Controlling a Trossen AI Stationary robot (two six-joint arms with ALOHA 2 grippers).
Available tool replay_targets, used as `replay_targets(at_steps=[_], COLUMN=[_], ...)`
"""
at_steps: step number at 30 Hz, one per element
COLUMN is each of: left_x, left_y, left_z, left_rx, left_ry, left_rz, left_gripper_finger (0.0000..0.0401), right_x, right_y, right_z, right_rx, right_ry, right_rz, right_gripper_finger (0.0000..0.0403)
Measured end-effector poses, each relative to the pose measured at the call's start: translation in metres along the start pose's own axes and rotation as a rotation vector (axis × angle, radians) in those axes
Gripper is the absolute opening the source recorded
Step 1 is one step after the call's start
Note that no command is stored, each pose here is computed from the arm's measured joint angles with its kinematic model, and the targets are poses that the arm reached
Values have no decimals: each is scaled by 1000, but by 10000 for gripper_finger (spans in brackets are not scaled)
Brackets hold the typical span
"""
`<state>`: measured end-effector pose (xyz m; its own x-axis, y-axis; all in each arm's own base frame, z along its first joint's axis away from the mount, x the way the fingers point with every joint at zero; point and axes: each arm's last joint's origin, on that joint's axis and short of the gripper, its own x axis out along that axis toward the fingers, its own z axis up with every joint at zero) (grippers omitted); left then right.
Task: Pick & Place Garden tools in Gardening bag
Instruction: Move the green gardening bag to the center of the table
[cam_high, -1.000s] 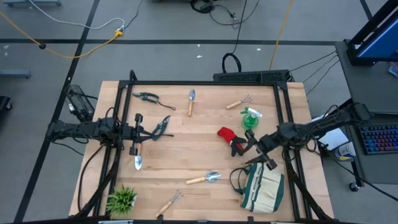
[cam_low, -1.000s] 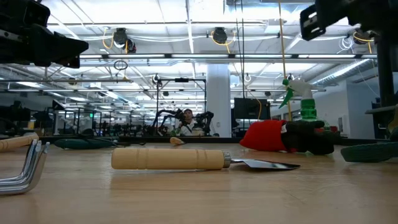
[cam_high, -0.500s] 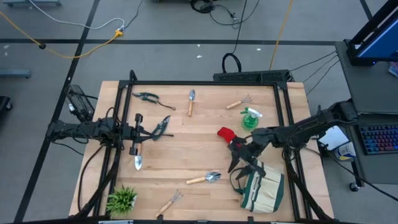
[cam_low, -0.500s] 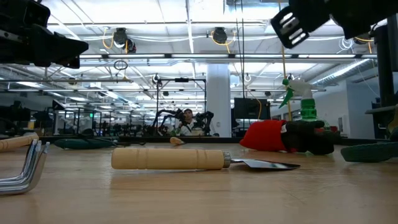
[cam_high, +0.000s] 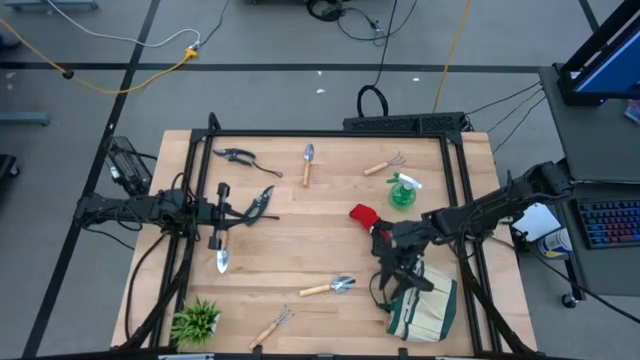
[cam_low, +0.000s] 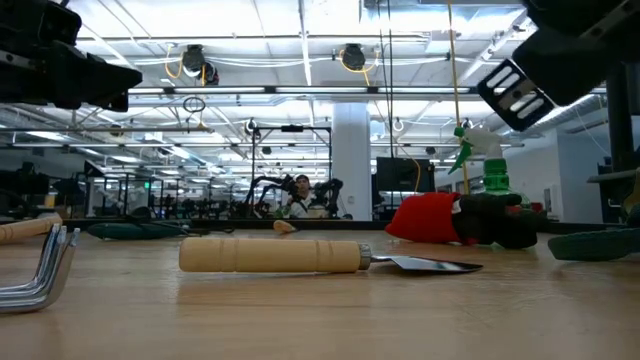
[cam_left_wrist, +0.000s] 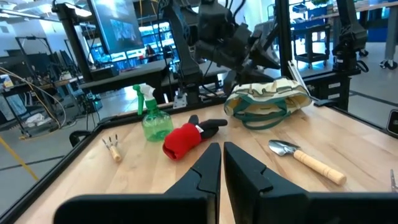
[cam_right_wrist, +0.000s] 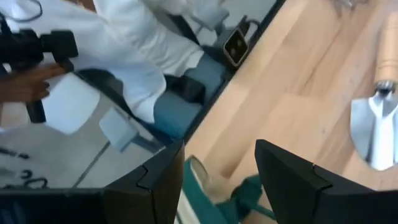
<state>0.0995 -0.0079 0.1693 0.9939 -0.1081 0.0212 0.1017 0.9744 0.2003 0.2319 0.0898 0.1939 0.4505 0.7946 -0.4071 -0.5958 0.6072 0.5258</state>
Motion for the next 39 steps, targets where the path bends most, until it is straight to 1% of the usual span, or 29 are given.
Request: replay_targets(at_steps=[3,6,16,26,32,36,39], left_x=[0,0,0,0,0,0,0], left_y=[0,0,0,0,1,2,3], left_z=[0,0,0,0,0,0,0], left_rx=[0,0,0,0,0,0,0], left_ry=[0,0,0,0,4,12,18], left_rz=[0,0,0,0,22,66,97], left_gripper_finger=[26,26,26,26,26,26,26], right_x=[0,0,-1,-2,-4,-4,-4], right_y=[-2,-3,-11,-13,-16,-17,-17], right_z=[-4,-10,-44,-58,-75,-79,-79], right_rx=[0,3,80,102,132,94,55], right_ry=[31,59,149,179,219,224,226], right_rz=[-36,-40,-54,-60,-66,-94,-90], right_gripper_finger=[194,194,194,194,194,194,194])
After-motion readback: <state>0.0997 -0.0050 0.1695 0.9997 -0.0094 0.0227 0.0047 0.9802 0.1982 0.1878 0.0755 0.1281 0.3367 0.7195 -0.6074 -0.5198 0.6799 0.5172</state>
